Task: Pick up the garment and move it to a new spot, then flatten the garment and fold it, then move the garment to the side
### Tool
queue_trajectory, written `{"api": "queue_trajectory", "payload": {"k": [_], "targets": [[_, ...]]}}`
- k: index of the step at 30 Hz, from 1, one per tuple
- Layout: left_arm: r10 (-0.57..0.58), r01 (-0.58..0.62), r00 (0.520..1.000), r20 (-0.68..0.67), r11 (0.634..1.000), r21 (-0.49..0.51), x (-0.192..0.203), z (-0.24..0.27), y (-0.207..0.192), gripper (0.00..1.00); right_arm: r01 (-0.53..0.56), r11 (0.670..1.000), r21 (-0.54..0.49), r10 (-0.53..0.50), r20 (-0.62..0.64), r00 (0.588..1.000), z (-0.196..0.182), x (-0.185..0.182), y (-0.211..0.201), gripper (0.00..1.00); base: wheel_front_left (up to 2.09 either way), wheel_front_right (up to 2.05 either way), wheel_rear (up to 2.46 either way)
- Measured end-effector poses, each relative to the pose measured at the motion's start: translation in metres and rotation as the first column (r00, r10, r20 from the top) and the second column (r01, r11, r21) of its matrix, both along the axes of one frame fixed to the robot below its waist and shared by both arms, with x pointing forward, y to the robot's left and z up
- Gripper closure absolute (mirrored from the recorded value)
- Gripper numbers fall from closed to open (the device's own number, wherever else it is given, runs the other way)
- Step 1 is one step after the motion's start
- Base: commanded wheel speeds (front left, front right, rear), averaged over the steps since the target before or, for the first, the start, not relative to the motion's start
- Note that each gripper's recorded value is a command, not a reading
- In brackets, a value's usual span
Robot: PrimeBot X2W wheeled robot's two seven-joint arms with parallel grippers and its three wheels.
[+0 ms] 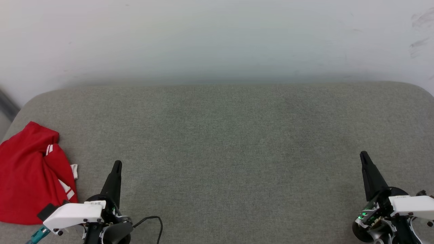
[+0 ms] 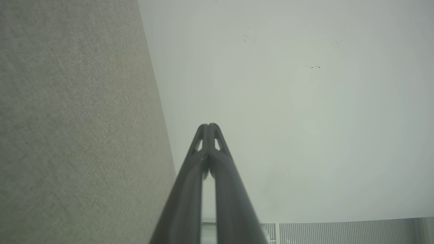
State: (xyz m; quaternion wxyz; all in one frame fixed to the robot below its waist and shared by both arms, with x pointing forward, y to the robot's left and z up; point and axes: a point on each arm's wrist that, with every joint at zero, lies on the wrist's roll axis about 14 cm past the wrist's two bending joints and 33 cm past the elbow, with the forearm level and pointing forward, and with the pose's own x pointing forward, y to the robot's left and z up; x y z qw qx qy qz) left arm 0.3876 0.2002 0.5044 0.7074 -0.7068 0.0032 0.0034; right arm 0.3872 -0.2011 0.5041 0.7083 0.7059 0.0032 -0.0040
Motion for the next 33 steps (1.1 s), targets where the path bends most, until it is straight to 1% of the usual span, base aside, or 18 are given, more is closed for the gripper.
{"api": "queue_trajectory", "payload": {"k": [24,25,29,33], "targets": [[0.000,0.000,1.000,0.000,1.000,0.000,0.000,0.000,0.000,1.00,0.000,1.000,0.000,0.000,0.000,1.000,0.000,0.000,0.000,1.00,0.00,0.00,0.00],[0.000,0.000,1.000,-0.007,1.000,-0.001,-0.001,-0.002,0.000,0.00,0.000,1.000,0.000,0.000,-0.007,1.000,-0.002,-0.001,0.000,0.00,0.00,0.00,0.00],[-0.002,0.002,0.998,-0.061,1.000,-0.008,-0.010,-0.021,-0.002,0.00,0.008,1.000,0.003,-0.008,-0.062,0.998,-0.021,-0.010,-0.001,0.00,0.00,0.00,0.00],[-0.003,0.003,0.999,-0.051,1.000,-0.005,-0.009,-0.018,-0.006,0.00,0.016,1.000,-0.011,-0.017,-0.052,0.998,-0.018,-0.010,-0.001,0.00,0.00,0.00,0.00]]}}
